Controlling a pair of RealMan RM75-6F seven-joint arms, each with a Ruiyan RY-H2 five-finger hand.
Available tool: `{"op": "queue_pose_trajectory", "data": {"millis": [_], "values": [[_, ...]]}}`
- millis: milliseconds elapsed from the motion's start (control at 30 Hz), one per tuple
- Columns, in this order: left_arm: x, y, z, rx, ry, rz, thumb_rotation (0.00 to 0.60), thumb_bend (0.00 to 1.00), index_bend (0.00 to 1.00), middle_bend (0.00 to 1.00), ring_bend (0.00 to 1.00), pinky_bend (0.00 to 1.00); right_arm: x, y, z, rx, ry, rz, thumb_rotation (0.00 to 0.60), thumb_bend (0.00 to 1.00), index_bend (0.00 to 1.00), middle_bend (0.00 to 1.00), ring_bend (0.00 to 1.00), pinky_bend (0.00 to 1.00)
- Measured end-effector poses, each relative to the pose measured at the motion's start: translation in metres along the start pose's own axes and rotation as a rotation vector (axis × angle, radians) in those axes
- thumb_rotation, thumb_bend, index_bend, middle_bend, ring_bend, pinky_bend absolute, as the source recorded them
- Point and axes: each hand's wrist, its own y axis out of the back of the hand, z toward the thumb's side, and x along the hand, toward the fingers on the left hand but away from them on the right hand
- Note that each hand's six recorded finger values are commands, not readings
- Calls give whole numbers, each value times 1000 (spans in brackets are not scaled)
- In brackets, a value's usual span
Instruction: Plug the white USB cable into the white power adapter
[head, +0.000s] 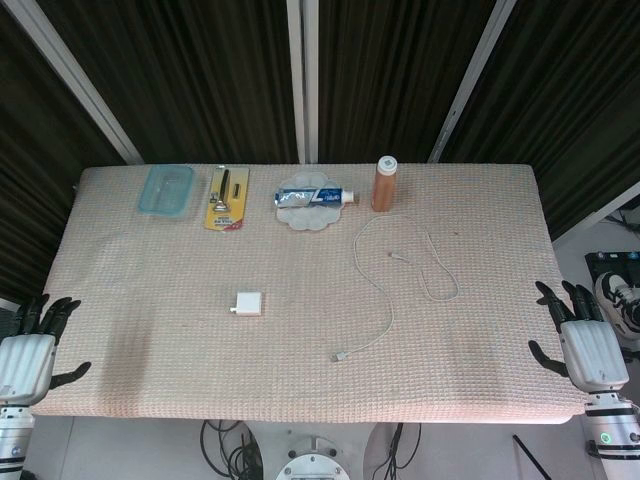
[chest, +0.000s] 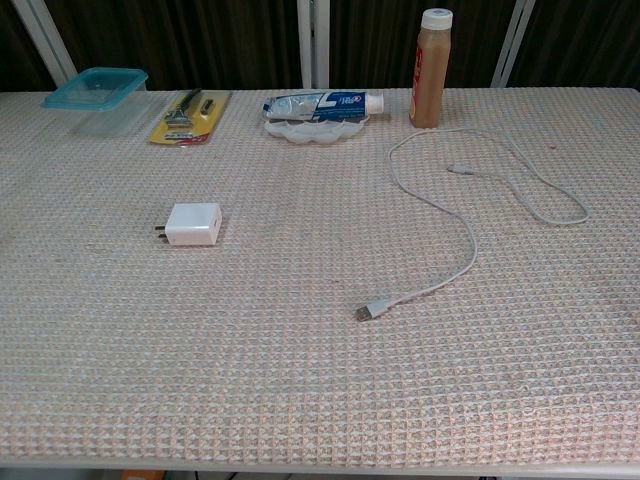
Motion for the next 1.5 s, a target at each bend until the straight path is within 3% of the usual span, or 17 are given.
{"op": "queue_pose_trajectory", "data": {"millis": [300,467,800,1033,1233,1500], "values": [[-5,-2,-2,-3,9,-10,600,37,147,123,0,0,-4,-3,9,8,40,10,600,207,79,275,25,50],[-6,-2,-3,-10,14,-9,600,37,147,123,0,0,-9,-3,27,-4,117,21,600,207,81,284,27,50],[-4,0,1,-10,1,-2,600,37,147,124,0,0,-34,-13,120,76,469,118,600,211,142,310,46,50],[-3,-2,3,-12,-8,-12,600,37,147,123,0,0,-49,-46,188,188,669,207,600,218,195,327,59,60],[-1,-4,0,-18,0,-18,600,37,149,123,0,0,-56,-75,230,211,714,215,600,246,299,354,71,73],[3,-8,-1,-25,-4,-24,600,37,161,123,0,0,-63,-109,256,242,679,230,600,256,357,380,88,74]]}}
